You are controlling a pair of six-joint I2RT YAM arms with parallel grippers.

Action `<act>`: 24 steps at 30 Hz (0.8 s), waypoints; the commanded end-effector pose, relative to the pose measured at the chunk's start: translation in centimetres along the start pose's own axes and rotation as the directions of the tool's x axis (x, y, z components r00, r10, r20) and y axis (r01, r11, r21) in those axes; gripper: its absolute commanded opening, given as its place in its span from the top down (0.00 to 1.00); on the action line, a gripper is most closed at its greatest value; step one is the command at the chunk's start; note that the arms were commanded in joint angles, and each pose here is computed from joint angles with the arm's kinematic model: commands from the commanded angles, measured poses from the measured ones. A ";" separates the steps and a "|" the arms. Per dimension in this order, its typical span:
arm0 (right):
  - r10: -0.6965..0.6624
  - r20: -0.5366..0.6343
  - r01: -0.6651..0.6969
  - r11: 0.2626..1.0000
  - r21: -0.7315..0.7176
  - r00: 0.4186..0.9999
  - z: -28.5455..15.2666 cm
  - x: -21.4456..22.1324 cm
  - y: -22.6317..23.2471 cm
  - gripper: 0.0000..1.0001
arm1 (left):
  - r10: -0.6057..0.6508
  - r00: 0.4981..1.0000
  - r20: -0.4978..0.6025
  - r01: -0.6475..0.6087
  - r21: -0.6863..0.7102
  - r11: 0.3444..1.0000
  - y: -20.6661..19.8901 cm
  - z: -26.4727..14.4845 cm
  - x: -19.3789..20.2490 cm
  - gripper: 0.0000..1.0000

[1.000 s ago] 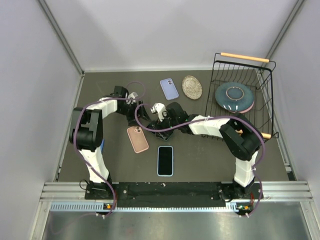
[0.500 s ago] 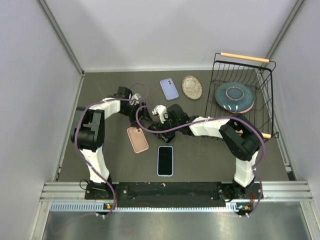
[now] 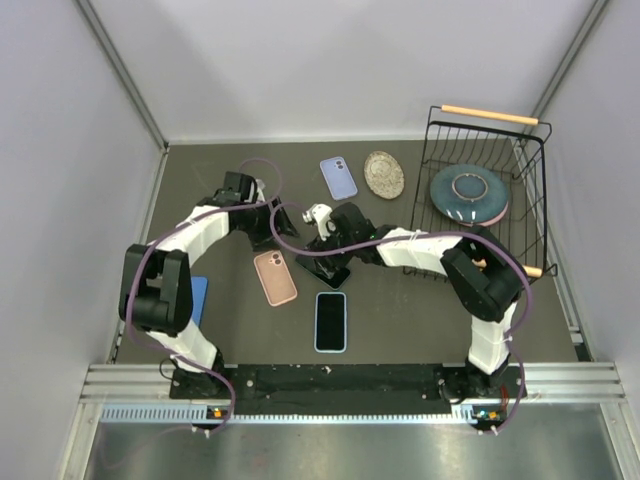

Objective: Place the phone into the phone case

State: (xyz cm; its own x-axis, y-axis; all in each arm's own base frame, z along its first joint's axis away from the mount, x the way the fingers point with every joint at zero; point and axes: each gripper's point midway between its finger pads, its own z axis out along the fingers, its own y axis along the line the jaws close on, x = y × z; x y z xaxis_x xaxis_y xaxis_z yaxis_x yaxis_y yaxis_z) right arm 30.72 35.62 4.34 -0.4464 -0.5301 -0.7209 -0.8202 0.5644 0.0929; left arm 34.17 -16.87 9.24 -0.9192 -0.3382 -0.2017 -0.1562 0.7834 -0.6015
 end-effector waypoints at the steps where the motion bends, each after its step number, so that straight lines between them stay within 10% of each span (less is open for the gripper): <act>1: 0.005 -0.012 -0.005 1.000 0.023 1.000 -0.9 -1.7 -0.3 0.23 | -0.042 0.994 0.105 0.048 -0.063 0.997 1.0 -1.1 -1.8 0.25; 15: 0.002 -0.308 0.017 0.998 0.059 0.951 -0.2 -1.1 0.3 0.14 | -0.194 0.809 0.554 0.310 -0.124 0.943 8.8 -12.4 -7.2 0.22; 24: -0.013 -0.401 0.045 0.997 0.070 0.916 1.2 0.0 0.7 0.12 | -0.216 0.774 0.595 0.346 -0.111 0.932 10.9 -14.1 -6.8 0.22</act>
State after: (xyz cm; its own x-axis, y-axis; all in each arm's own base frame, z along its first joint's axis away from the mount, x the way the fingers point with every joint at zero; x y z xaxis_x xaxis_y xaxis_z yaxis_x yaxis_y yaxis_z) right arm 30.69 36.43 3.03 -0.5571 -0.7207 -0.4126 -0.8027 0.5947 0.0450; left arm 33.58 0.77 14.76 -0.4819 -0.7390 -0.4707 -0.5147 0.6735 -0.5305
